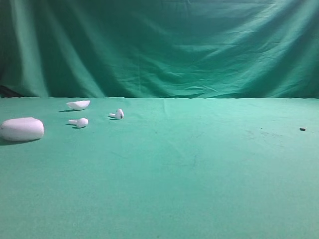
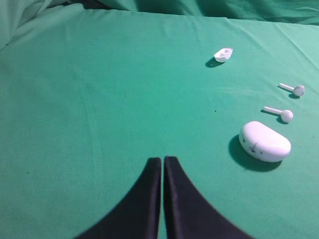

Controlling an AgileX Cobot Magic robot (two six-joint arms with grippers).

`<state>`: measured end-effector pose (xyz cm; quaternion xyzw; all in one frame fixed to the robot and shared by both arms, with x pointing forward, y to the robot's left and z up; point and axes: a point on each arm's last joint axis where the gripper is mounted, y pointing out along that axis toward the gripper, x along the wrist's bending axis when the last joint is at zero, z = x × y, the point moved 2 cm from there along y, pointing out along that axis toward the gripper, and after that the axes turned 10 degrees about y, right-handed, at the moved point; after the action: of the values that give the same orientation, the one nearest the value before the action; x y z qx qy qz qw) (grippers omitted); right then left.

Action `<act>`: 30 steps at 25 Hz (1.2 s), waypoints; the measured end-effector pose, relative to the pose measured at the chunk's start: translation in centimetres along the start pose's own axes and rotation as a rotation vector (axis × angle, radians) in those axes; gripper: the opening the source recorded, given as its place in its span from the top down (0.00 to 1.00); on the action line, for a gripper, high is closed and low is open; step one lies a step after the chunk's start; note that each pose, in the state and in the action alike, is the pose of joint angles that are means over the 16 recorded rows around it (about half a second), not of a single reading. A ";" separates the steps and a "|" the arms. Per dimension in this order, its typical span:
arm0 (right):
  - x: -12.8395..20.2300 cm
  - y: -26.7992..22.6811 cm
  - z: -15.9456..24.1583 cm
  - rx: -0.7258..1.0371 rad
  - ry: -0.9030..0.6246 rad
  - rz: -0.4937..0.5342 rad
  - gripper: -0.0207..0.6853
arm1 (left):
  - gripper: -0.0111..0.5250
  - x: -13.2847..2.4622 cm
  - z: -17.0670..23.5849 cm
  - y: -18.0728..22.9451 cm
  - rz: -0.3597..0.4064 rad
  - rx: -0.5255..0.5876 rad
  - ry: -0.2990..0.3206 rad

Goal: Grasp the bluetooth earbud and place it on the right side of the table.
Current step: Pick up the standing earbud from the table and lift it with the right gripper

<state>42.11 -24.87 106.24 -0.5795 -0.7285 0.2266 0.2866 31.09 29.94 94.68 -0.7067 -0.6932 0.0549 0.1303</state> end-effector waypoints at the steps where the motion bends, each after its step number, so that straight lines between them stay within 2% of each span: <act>1: 0.4 0.8 -0.6 0.053 -0.028 -0.008 0.97 | 0.98 0.0 0.0 0.0 0.000 0.000 0.000; 9: 6.2 8.4 -4.2 0.381 -0.291 -0.097 0.97 | 0.98 0.0 0.0 0.0 0.000 0.000 0.000; 17: 14.3 15.9 -6.0 0.469 -0.505 -0.153 0.95 | 0.98 0.0 0.0 0.0 0.000 0.000 0.000; 24: 19.4 21.5 -6.8 0.458 -0.585 -0.180 0.77 | 0.98 0.0 0.0 0.0 0.000 0.000 0.000; 30: 21.6 25.4 -6.6 0.454 -0.592 -0.183 0.58 | 0.98 0.0 0.0 0.0 0.000 0.000 0.000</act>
<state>61.23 1.90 97.60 -0.3434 -0.7598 0.5130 0.2041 31.09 29.94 94.68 -0.7067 -0.6932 0.0549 0.1303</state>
